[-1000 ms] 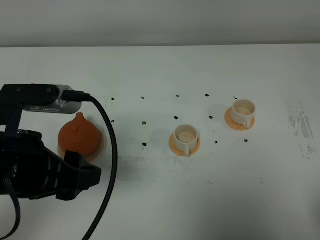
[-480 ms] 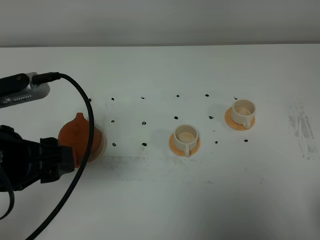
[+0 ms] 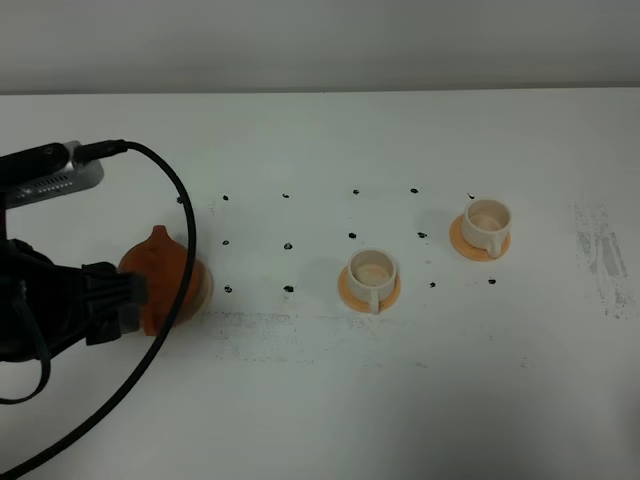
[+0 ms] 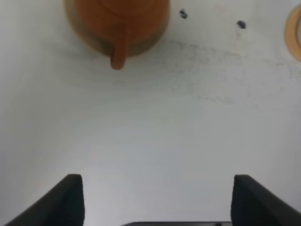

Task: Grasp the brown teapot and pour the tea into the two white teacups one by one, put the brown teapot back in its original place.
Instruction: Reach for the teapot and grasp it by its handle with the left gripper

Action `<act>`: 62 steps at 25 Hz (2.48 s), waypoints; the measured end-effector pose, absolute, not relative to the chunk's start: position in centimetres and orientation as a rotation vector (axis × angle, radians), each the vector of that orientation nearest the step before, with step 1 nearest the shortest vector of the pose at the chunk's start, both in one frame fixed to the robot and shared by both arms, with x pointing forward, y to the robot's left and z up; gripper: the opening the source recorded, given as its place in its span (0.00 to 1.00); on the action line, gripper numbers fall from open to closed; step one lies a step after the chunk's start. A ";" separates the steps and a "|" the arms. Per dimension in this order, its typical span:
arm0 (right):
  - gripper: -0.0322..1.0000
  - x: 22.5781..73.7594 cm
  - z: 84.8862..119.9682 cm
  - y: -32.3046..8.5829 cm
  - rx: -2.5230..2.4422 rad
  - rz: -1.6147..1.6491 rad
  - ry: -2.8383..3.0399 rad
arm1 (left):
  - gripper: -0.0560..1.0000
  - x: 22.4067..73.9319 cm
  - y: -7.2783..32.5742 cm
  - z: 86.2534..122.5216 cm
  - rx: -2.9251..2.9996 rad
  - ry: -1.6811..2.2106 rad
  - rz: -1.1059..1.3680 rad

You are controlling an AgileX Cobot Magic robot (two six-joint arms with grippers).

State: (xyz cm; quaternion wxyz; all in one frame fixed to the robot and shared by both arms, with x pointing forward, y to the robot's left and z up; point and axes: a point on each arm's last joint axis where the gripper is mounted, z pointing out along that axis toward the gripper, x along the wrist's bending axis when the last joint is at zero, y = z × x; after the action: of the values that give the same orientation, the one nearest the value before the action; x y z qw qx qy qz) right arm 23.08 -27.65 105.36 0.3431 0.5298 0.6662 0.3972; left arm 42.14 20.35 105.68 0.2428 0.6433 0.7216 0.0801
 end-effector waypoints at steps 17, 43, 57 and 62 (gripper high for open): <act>0.25 23.1 105.4 -27.6 1.377 1.033 1.732 | 0.68 45.6 21.8 102.3 1.988 1.948 0.221; 0.25 23.1 105.4 -27.6 1.377 1.033 1.732 | 0.68 52.4 20.7 96.6 2.027 2.064 0.165; 0.25 23.1 105.4 -27.6 1.377 1.033 1.732 | 0.68 52.9 19.9 95.5 2.055 2.041 0.159; 0.25 23.1 105.4 -27.6 1.377 1.033 1.732 | 0.68 52.9 19.6 94.8 2.079 2.045 0.145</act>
State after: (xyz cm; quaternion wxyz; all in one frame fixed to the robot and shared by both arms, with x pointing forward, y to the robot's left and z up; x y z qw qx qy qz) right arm 23.08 -27.64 105.36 0.3429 0.5297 0.6662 0.3974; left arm 52.90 19.62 94.75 0.1106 0.7077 0.6961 0.0495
